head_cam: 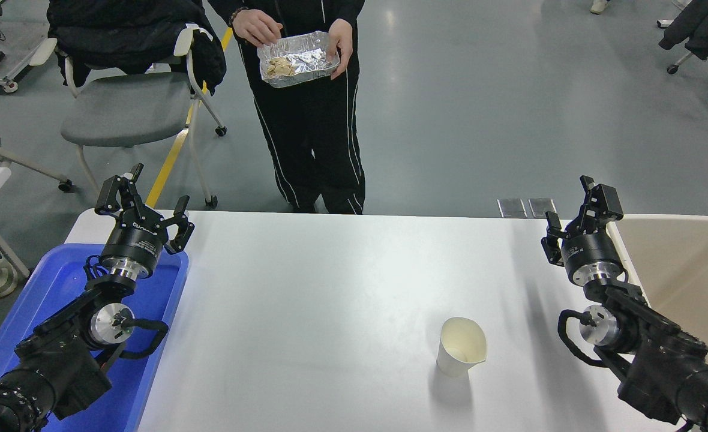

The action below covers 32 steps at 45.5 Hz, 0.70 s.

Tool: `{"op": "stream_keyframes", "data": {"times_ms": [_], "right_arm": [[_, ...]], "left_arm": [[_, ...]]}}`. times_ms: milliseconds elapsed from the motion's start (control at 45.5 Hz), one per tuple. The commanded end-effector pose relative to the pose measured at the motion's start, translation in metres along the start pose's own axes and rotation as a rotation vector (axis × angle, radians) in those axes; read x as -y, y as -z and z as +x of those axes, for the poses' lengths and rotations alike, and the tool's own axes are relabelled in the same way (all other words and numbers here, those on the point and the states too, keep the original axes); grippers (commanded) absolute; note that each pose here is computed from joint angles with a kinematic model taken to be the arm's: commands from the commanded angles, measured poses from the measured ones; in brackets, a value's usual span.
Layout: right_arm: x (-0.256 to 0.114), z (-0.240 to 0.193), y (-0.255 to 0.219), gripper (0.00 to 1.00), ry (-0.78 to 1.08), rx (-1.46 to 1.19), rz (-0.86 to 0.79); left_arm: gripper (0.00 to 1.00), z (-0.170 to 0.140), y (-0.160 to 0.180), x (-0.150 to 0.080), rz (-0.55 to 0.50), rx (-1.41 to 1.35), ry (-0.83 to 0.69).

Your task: Dispose of the paper cup in the dustbin

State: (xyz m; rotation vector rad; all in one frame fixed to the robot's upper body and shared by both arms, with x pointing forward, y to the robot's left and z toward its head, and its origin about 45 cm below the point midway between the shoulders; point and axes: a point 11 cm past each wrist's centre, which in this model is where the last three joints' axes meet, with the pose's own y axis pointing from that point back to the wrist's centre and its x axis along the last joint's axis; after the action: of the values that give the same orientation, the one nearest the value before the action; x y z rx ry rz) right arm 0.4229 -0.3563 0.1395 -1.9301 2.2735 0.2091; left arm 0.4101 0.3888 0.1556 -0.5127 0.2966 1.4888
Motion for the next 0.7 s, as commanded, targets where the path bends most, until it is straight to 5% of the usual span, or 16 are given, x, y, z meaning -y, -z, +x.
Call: {"op": "stream_keyframes", "data": {"times_ms": [0, 242, 681], "right_arm": [[0.004, 0.0, 0.006, 0.99, 0.002, -0.004, 0.012], [0.016, -0.006, 0.022, 0.99, 0.029, -0.046, 0.033], [0.043, -0.016, 0.071, 1.0, 0.32, -0.66, -0.035]], "left_arm": [[1.0, 0.0, 0.0, 0.0, 0.001, 0.0, 0.0], [1.0, 0.0, 0.0, 0.0, 0.001, 0.0, 0.0], [1.0, 0.0, 0.0, 0.0, 0.0, 0.0, 0.0]]}}
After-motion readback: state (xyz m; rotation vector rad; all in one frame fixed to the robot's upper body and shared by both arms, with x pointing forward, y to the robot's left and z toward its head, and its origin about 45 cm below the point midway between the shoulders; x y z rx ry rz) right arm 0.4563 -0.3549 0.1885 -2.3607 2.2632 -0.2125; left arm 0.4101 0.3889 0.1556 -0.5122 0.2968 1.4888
